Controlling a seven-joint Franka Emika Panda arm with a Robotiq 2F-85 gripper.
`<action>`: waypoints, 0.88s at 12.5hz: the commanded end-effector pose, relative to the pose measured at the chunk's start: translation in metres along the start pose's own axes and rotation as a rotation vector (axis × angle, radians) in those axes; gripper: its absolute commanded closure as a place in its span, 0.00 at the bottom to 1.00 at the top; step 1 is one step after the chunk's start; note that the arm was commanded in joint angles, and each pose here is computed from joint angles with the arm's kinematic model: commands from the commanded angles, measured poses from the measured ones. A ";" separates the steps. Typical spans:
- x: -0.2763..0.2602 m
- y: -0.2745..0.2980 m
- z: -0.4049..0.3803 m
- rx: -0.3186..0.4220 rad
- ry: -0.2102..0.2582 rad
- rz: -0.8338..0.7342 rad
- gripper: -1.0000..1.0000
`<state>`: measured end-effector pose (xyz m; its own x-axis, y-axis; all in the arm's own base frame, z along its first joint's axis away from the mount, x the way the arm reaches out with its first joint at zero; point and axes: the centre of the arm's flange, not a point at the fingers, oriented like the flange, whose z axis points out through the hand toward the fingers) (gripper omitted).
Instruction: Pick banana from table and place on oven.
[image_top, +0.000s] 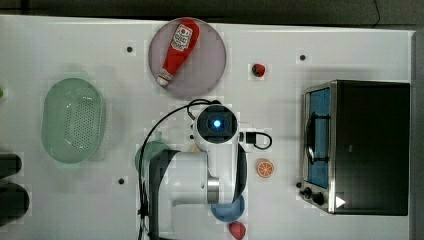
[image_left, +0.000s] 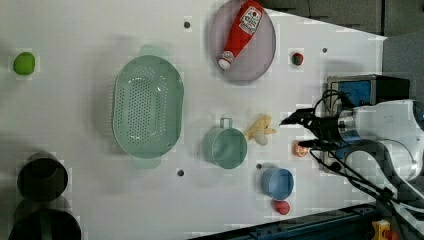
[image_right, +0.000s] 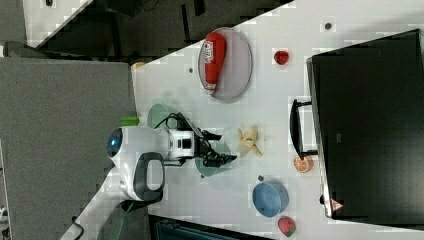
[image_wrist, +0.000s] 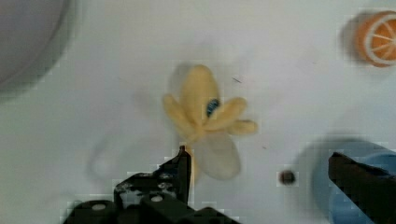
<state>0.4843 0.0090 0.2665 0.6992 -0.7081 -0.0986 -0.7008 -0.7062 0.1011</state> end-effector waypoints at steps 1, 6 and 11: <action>0.003 -0.007 0.028 0.028 0.037 -0.036 0.00; -0.014 -0.020 0.094 0.027 0.018 -0.076 0.00; -0.016 -0.018 0.110 0.031 0.016 -0.076 0.28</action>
<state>0.4674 0.0340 0.1546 0.7489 -0.6549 -0.1011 -0.6493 -0.7557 0.0858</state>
